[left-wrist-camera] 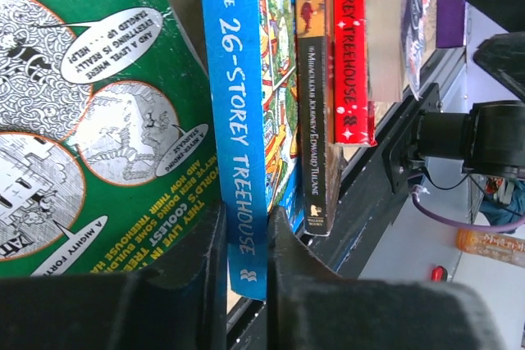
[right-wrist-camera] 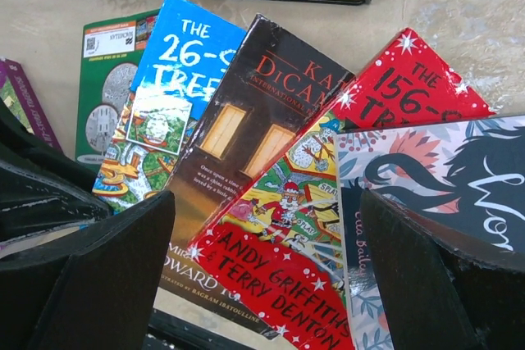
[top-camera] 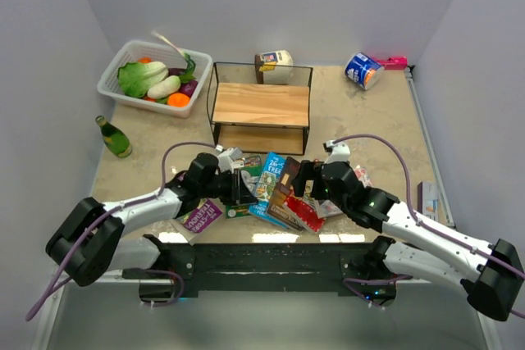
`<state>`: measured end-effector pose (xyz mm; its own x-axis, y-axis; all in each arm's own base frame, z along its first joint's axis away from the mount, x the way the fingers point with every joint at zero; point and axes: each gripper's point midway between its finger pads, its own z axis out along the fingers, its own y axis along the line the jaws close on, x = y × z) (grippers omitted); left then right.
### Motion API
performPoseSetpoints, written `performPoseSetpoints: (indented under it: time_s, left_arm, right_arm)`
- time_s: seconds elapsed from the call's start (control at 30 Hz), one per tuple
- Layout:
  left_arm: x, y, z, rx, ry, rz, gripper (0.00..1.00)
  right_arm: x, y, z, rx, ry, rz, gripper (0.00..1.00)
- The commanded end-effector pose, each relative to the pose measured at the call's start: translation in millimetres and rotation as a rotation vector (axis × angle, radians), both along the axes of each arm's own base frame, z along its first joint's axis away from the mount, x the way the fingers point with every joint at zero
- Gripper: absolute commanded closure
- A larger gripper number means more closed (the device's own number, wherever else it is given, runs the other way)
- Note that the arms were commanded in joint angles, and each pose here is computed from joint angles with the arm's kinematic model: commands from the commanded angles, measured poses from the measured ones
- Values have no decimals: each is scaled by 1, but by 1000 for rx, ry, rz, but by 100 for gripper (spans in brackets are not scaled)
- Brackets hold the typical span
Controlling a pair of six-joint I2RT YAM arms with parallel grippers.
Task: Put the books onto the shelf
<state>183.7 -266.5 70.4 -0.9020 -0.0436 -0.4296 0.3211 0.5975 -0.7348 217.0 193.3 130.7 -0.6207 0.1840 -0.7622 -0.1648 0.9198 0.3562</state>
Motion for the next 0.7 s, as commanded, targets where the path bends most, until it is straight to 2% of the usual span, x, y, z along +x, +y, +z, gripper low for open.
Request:
performPoseSetpoints:
  time_s: [0.0,0.07,0.13,0.17,0.4,0.53,0.67]
  left_arm:
    - [4,-9,48,-105,-171,-44,100]
    - [11,-5,72,-112,-236,-10,100]
    - [17,5,77,-54,-254,44,100]
    - [21,7,99,-73,-304,65,100]
    - [36,36,144,19,-378,221,100]
    - [39,45,171,-28,-407,302,100]
    - [36,49,214,-138,-465,354,100]
  right_arm:
    - [3,7,26,67,-40,4,1]
    - [4,7,35,75,-53,4,1]
    - [4,7,45,93,-71,7,1]
    - [5,8,53,104,-82,7,1]
    - [4,16,102,201,-170,49,1]
    - [0,18,127,300,-237,70,1]
    - [-6,14,144,470,-291,39,1]
